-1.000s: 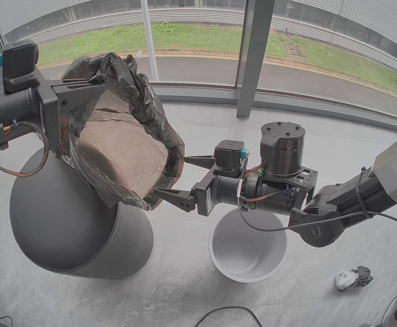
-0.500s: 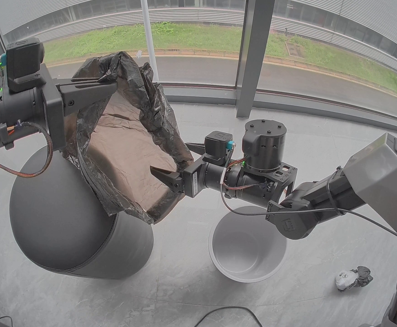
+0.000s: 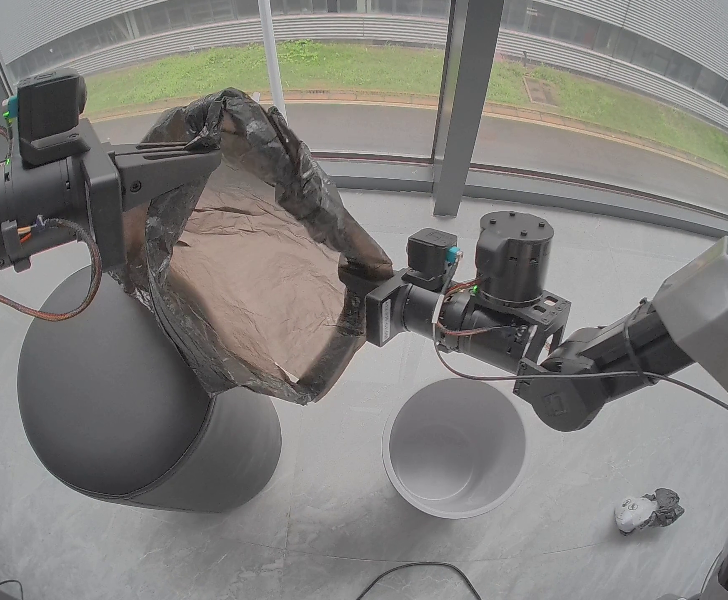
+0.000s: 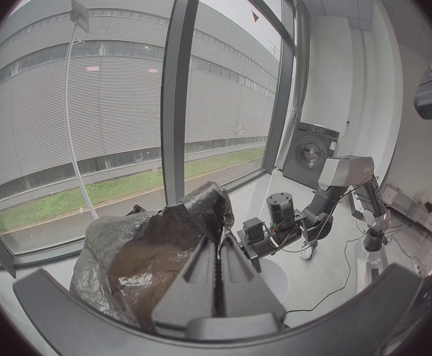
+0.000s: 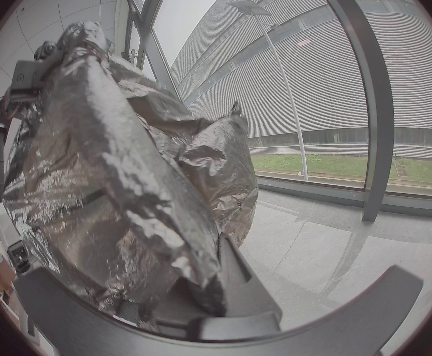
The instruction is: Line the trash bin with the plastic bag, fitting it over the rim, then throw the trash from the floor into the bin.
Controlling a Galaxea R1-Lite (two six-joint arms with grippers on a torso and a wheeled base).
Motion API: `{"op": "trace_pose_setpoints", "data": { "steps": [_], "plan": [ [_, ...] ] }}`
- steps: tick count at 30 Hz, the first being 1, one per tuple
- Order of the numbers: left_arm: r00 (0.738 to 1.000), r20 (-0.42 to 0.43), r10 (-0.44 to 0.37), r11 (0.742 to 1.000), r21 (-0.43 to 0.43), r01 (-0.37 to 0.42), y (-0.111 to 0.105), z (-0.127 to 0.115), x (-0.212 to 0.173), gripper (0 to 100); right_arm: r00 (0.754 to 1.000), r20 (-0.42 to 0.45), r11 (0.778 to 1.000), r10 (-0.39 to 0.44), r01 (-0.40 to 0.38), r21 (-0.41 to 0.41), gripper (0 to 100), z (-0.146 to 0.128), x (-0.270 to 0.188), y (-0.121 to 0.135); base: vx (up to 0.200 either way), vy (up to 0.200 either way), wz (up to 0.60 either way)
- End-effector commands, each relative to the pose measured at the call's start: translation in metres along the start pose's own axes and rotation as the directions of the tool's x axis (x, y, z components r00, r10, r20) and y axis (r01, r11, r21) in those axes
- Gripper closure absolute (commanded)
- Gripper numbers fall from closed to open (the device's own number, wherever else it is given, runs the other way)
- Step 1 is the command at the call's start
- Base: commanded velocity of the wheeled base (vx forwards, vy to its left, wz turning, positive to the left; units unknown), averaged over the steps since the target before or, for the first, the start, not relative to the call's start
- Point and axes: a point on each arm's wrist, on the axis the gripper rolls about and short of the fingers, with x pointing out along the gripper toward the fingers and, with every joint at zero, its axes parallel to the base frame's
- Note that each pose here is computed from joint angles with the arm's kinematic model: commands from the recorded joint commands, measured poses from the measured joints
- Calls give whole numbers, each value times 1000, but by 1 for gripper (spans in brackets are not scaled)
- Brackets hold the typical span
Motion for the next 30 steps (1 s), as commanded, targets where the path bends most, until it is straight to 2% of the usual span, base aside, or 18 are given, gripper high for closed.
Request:
{"op": "trace_pose_setpoints", "data": {
  "steps": [1,5,7,9,10,12,13,14,16,17,19,20,21,22,26,28,29,30],
  "plan": [
    [1000,-3,-4,999,-47,4,1,0,5,100,998,57,1000,-5,5,0,100,38,-39,4,0,0,0],
    [998,-7,-68,978,-200,65,5,-4,19,100,998,63,997,12,-17,77,100,57,-78,14,0,0,0],
    [992,-2,-128,950,-286,123,9,-8,31,100,999,21,991,41,-43,126,100,57,-100,19,0,0,0],
    [986,2,-169,928,-336,160,13,-14,43,100,998,-18,986,56,-52,158,100,56,-116,23,0,0,0],
    [981,6,-193,911,-370,181,21,-22,56,100,996,-59,981,67,-55,187,100,55,-131,27,0,0,0],
    [978,16,-209,901,-385,199,36,-36,73,100,994,-78,978,71,-55,201,100,55,-138,28,0,0,0],
    [978,16,-209,901,-385,199,36,-36,73,100,991,-98,972,90,-66,226,100,57,-149,32,0,0,0],
    [974,27,-226,894,-390,219,48,-51,88,100,986,-122,959,116,-80,271,100,61,-163,37,0,0,0],
    [969,32,-243,884,-404,235,53,-63,100,100,981,-142,948,129,-80,309,100,67,-175,40,0,0,0],
    [969,32,-243,884,-404,235,53,-63,100,100,981,-142,948,129,-80,309,100,67,-175,40,0,0,0],
    [962,17,-274,841,-482,247,49,-77,114,100,975,-179,934,132,-62,351,100,71,-190,43,0,0,0],
    [961,15,-277,836,-490,249,48,-78,115,100,975,-181,933,132,-60,355,100,72,-191,43,0,0,0],
    [953,11,-303,809,-525,264,43,-82,120,100,971,-200,927,133,-50,371,100,73,-196,44,0,0,0],
    [949,4,-317,795,-544,268,41,-86,123,100,967,-215,923,135,-43,382,100,72,-198,45,0,0,0],
    [941,-33,-337,775,-577,257,38,-110,131,100,950,-267,915,164,-45,400,100,66,-200,51,0,0,0],
    [940,-36,-338,773,-581,255,37,-113,131,100,948,-270,915,170,-49,401,100,65,-200,53,0,0,0],
    [940,-36,-341,769,-585,257,32,-126,132,100,941,-278,912,190,-65,404,100,64,-198,58,0,0,0],
    [940,-36,-341,769,-585,257,32,-126,132,100,941,-280,912,192,-66,404,100,63,-197,58,0,0,0]
  ]
}}
